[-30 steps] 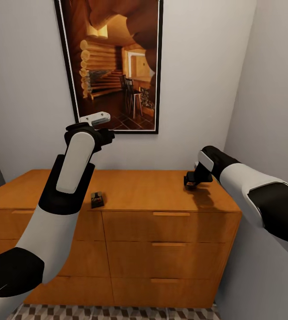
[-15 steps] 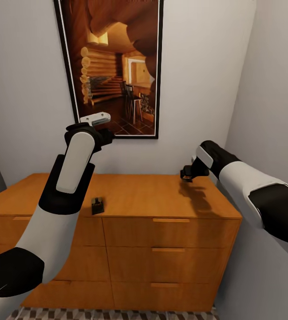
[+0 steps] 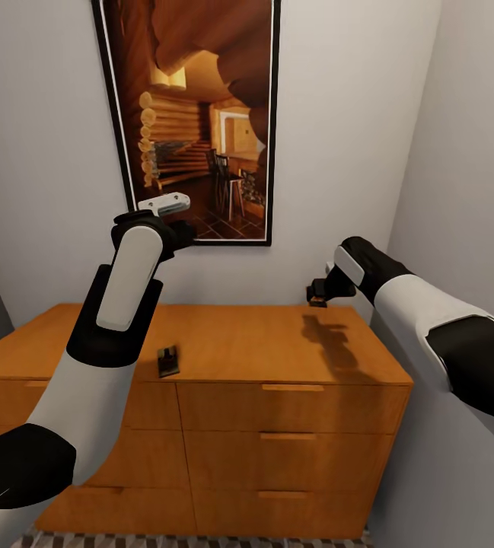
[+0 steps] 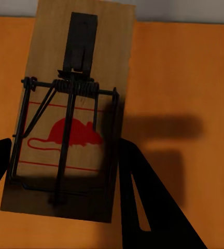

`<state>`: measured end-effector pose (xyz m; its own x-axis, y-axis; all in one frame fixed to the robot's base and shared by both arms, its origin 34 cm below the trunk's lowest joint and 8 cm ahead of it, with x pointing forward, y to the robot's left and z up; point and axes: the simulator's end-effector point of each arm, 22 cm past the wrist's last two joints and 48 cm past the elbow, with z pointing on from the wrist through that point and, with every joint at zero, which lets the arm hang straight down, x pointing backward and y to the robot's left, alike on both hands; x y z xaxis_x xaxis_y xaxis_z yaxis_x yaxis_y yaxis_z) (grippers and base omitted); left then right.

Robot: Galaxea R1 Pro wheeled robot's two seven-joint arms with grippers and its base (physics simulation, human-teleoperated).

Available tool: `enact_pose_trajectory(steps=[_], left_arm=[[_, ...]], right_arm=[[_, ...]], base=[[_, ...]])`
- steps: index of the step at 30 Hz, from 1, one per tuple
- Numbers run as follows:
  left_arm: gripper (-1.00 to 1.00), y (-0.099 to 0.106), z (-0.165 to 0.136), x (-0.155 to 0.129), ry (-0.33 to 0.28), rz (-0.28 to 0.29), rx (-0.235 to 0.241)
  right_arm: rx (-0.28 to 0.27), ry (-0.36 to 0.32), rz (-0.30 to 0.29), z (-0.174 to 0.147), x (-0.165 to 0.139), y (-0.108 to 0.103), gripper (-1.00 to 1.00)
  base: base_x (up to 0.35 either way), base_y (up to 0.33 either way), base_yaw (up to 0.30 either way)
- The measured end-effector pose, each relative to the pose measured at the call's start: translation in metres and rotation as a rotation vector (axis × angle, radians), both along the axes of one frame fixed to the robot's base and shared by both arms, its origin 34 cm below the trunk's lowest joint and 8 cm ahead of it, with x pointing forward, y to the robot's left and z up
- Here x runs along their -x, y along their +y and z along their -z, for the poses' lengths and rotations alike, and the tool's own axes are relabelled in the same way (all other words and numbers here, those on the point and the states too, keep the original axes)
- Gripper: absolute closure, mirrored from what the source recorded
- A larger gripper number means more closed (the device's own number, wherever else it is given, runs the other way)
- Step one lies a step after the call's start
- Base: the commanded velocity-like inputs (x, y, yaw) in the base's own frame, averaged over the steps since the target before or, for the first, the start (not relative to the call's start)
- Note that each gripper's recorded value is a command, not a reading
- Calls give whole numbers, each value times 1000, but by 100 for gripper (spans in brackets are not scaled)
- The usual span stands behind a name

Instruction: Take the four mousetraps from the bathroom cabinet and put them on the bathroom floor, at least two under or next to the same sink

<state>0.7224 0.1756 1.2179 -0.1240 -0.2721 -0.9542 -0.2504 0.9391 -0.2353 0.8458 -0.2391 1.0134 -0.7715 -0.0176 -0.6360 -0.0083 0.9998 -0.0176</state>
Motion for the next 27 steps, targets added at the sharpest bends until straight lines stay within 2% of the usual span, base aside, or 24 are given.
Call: enact_pose_trajectory(steps=[8,10,16,22,27], left_arm=[[-100,0,-14,-2,2,0,-1],[-100,-2,-16,-5,5,14,-23],[-100,-5,2,-15,46,47,-60],[-100,-10,11,-22,70,69,-62],[-100,-14,19,-28,90,87,-62]], right_arm=[[-1,1,-1,-14,-1,0,100],[-20,-9,-10,-12,-3,12,100],[-28,-32,-14,-5,-5,17,100],[-30,-31,-26,6,-3,23,100],[-31,-57,-38,-5,-6,27,100]], base=[[0,0,0],[0,0,0],[0,0,0],[0,0,0],[0,0,0]])
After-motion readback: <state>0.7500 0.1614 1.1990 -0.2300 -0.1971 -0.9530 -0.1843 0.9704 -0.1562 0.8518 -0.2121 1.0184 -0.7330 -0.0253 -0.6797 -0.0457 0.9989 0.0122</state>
